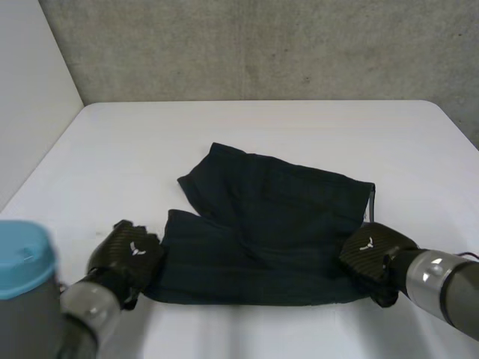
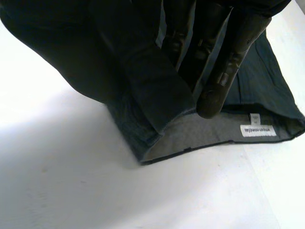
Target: Fold the shorts.
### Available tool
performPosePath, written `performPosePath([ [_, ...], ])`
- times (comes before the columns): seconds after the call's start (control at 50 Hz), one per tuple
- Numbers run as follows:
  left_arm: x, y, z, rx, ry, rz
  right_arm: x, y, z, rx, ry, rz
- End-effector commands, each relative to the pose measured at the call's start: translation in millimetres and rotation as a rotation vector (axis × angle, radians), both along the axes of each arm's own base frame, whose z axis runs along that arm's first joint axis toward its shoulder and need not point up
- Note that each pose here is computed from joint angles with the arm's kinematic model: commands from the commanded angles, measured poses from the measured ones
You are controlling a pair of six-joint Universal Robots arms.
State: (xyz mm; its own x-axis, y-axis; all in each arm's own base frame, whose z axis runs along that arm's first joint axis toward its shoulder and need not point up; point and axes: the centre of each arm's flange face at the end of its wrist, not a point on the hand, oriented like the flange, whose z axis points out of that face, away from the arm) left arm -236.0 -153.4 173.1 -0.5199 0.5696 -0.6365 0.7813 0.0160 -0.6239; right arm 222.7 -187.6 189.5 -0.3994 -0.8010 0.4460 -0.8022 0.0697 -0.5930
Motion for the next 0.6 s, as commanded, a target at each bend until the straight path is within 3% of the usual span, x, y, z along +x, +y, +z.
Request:
performPosePath([
  [0.02, -40, -69, -21, -0.101, 0.056, 0.017, 22, -41, -20, -0.085, 0.019, -0.03],
  [0.12, -61, -129, 13, -0.294, 0.135, 0.041, 47, -96, 25, -0.377, -0.05, -0.092],
  [0.18, -69, -167, 69, -0.523, 0.191, 0.054, 58, -120, 68, -0.564, -0.136, -0.106],
  [0.22, -73, -186, 124, -0.735, 0.263, 0.069, 67, -140, 124, -0.788, -0.252, -0.117],
  [0.28, -76, -195, 182, -0.966, 0.386, 0.087, 74, -149, 194, -1.063, -0.405, -0.111],
  [0.3, -78, -195, 212, -1.09, 0.459, 0.092, 76, -149, 209, -1.124, -0.441, -0.099],
  [0.38, -72, -188, 259, -1.294, 0.579, 0.097, 81, -143, 251, -1.325, -0.573, -0.041],
  [0.5, -65, -189, 260, -1.27, 0.651, 0.081, 83, -146, 236, -1.279, -0.558, -0.052],
  [0.6, -58, -202, 197, -1.03, 0.624, 0.085, 86, -145, 191, -1.113, -0.494, -0.067],
])
